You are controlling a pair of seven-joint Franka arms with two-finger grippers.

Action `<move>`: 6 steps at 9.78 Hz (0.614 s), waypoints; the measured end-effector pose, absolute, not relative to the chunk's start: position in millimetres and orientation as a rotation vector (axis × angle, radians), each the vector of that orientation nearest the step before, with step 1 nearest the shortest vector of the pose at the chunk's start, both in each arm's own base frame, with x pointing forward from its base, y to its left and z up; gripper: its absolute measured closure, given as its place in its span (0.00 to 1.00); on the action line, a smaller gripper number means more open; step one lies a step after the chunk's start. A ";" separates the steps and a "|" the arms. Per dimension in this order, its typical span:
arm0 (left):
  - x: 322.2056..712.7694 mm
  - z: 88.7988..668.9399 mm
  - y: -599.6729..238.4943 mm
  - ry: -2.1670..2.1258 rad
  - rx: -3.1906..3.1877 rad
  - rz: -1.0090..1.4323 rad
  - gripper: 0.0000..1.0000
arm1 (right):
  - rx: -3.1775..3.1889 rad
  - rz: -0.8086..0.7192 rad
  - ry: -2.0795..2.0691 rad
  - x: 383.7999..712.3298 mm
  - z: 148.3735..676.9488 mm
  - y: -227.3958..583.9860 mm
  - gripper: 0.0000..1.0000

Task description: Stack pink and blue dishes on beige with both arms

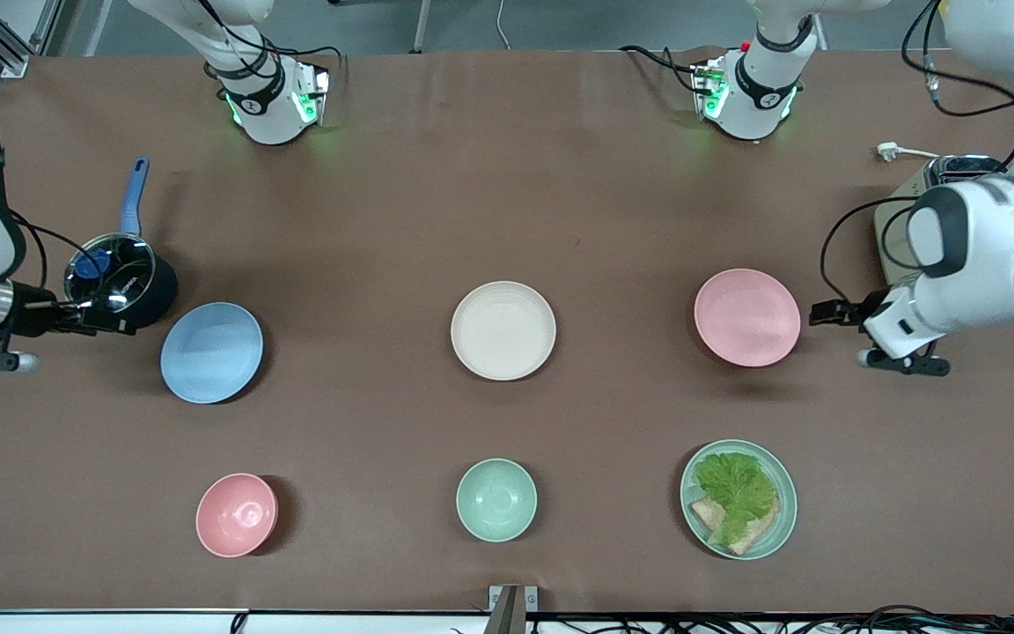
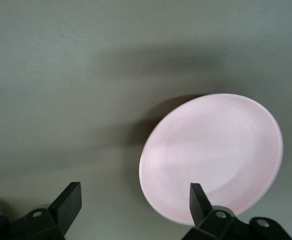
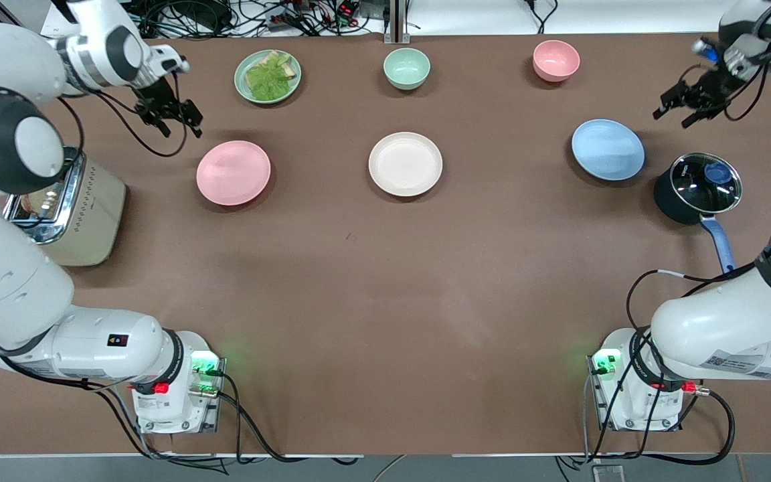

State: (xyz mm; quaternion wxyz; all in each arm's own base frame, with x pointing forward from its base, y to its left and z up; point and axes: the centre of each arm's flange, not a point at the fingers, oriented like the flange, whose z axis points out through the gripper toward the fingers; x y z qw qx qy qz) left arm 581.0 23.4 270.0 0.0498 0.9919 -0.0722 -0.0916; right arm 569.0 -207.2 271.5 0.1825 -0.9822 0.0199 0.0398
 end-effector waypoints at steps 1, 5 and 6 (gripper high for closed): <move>579.1 252.6 22.2 -0.221 3.025 -0.289 0.07 | -2.728 0.091 0.037 564.9 240.7 -217.0 0.00; 564.0 209.1 13.3 -0.178 3.003 -0.289 0.28 | -2.650 0.097 0.047 560.2 187.0 -211.8 0.00; 555.1 198.0 14.2 -0.172 3.011 -0.274 0.29 | -2.627 0.091 0.048 557.0 177.5 -209.4 0.01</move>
